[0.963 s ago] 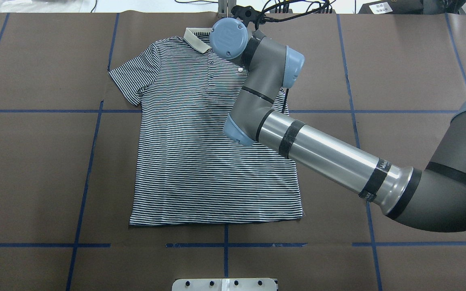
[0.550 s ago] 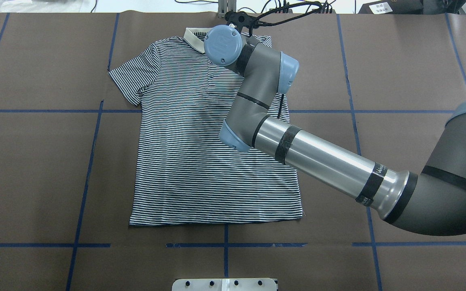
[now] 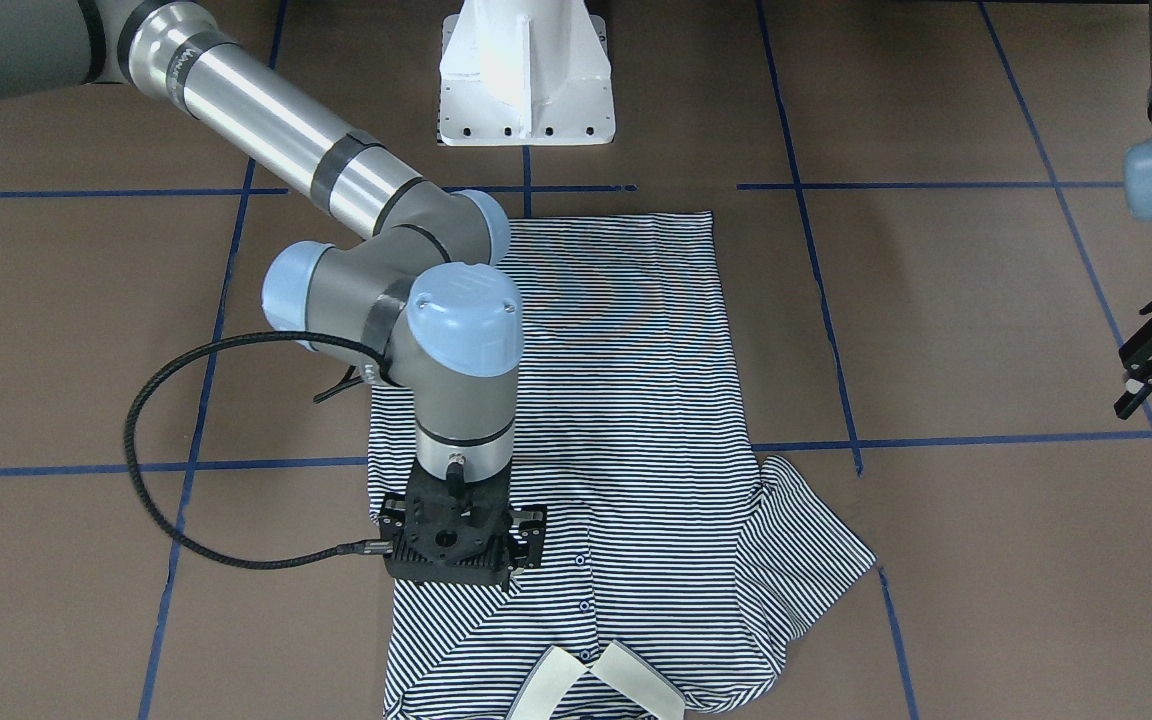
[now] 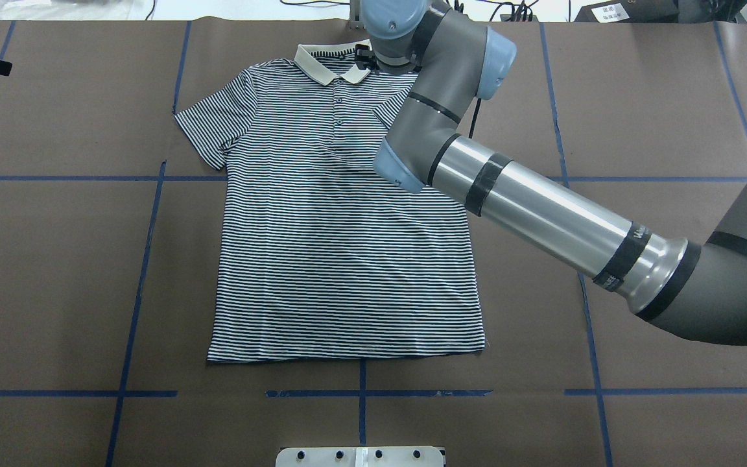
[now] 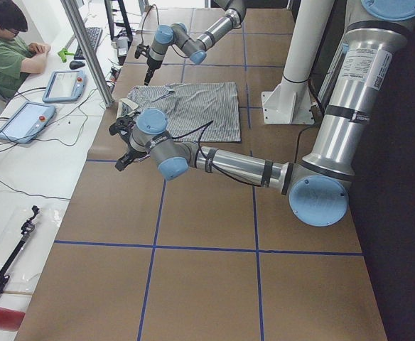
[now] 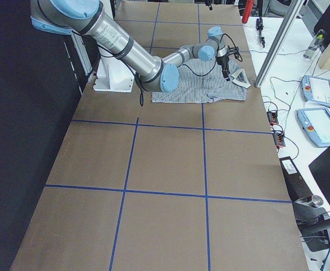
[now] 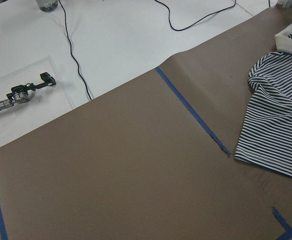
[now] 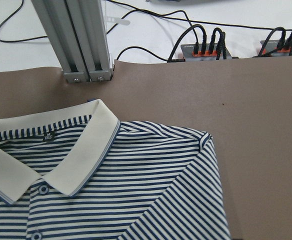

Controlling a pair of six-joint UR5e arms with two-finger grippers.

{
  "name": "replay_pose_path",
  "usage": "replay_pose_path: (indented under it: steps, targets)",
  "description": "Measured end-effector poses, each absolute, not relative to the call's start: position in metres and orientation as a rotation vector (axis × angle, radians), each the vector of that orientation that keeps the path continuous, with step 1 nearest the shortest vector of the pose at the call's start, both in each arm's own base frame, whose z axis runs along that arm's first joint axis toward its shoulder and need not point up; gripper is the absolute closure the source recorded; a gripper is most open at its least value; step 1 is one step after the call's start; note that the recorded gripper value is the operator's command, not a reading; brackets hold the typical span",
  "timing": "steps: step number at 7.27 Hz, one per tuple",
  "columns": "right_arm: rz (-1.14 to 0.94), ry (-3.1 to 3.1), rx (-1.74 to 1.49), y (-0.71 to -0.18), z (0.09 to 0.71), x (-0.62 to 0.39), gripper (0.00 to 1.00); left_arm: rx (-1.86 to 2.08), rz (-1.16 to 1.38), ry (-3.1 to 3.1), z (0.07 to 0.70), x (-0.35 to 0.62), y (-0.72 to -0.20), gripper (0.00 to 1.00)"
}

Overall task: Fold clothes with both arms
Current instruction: 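Raise the right gripper away while the left gripper approaches the other sleeve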

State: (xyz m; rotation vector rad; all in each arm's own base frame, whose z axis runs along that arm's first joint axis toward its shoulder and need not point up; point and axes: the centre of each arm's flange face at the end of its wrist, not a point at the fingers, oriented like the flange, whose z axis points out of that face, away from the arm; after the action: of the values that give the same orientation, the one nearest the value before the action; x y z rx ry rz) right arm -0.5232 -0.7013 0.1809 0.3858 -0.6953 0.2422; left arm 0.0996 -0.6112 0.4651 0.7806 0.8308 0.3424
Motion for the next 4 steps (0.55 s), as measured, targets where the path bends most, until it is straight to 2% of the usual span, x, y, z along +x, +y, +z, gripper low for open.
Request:
replay_pose_path:
  steps: [2, 3, 4]
  targets:
    - [0.134, -0.734, 0.360, -0.713, 0.213, -0.449, 0.00, 0.764, 0.355, 0.928, 0.451, 0.164, -0.604, 0.02]
    - [0.077, -0.769, 0.348, -0.715, 0.240, -0.399, 0.00, 0.707, 0.274, 0.986, 0.439, 0.195, -0.606, 0.03]
    - [0.027, -0.801, 0.341, -0.711, 0.266, -0.353, 0.00, 0.663, 0.172, 1.013, 0.428, 0.227, -0.609, 0.14]
